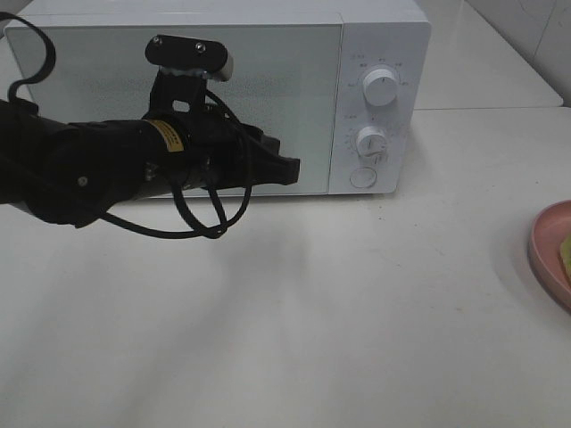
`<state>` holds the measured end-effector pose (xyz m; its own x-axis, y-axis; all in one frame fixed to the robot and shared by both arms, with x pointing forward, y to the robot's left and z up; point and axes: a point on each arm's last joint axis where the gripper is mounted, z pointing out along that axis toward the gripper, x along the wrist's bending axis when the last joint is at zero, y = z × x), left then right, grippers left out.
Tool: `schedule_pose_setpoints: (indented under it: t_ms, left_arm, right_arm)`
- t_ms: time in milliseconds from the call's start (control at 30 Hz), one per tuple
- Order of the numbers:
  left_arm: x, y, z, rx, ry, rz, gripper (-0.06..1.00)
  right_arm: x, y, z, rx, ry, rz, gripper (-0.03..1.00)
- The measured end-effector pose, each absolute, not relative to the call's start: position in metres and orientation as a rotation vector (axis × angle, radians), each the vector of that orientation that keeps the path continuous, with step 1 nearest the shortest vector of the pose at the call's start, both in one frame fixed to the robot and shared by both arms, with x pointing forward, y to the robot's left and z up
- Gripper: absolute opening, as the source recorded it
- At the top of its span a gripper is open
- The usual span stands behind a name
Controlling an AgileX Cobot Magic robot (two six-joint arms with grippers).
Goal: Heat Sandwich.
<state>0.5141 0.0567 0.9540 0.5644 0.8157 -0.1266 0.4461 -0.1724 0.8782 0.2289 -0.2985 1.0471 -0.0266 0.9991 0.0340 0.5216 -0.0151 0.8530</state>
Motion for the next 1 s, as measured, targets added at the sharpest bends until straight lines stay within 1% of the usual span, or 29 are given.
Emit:
schedule_pose_setpoints:
  t_ms: [67, 100, 133, 200, 267, 667, 767, 833, 867, 933, 967, 1000]
  left_arm:
    - [0.509, 0.06, 0.955, 1.868, 1.061, 0.432, 0.67]
    - [0.504, 0.062, 0.957, 1.924, 1.084, 0.397, 0.86]
    - [0.504, 0.062, 0.957, 1.924, 1.084, 0.397, 0.86]
    - [0.499, 0.065, 0.959, 1.974, 1.104, 0.366, 0.94]
    - [0.492, 0.069, 0.963, 2.036, 1.127, 0.326, 0.98]
    - [0.469, 0.086, 0.976, 2.231, 1.202, 0.19, 0.99]
    - [0.472, 0.106, 0.981, 2.267, 1.295, 0.157, 0.99]
    - [0.473, 0.111, 0.982, 2.272, 1.321, 0.15, 0.99]
    - [0.478, 0.125, 0.985, 2.277, 1.393, 0.135, 0.99]
    - [0.481, 0.141, 0.989, 2.268, 1.464, 0.126, 0.99]
    - [0.481, 0.141, 0.989, 2.268, 1.464, 0.126, 0.99]
    - [0.484, 0.155, 0.994, 2.251, 1.528, 0.121, 0.99]
  right_arm:
    - [0.229, -0.298, 1.047, 1.606, 1.618, 0.944, 0.77]
    - [0.229, -0.298, 1.047, 1.606, 1.618, 0.944, 0.77]
    - [0.229, -0.298, 1.047, 1.606, 1.618, 0.944, 0.77]
    - [0.229, -0.298, 1.047, 1.606, 1.618, 0.944, 0.77]
    - [0.229, -0.298, 1.047, 1.606, 1.618, 0.944, 0.77]
    - [0.229, -0.298, 1.047, 1.606, 1.618, 0.944, 0.77]
    - [0.229, -0.298, 1.047, 1.606, 1.618, 0.944, 0.77]
    - [0.229, -0.298, 1.047, 1.606, 1.618, 0.944, 0.77]
    - [0.229, -0.298, 1.047, 1.606, 1.618, 0.944, 0.77]
    - [0.229, -0.298, 1.047, 1.606, 1.618, 0.944, 0.77]
    - [0.229, -0.298, 1.047, 1.606, 1.618, 0.944, 0.77]
    - [0.229, -0.298, 1.047, 1.606, 1.618, 0.944, 0.77]
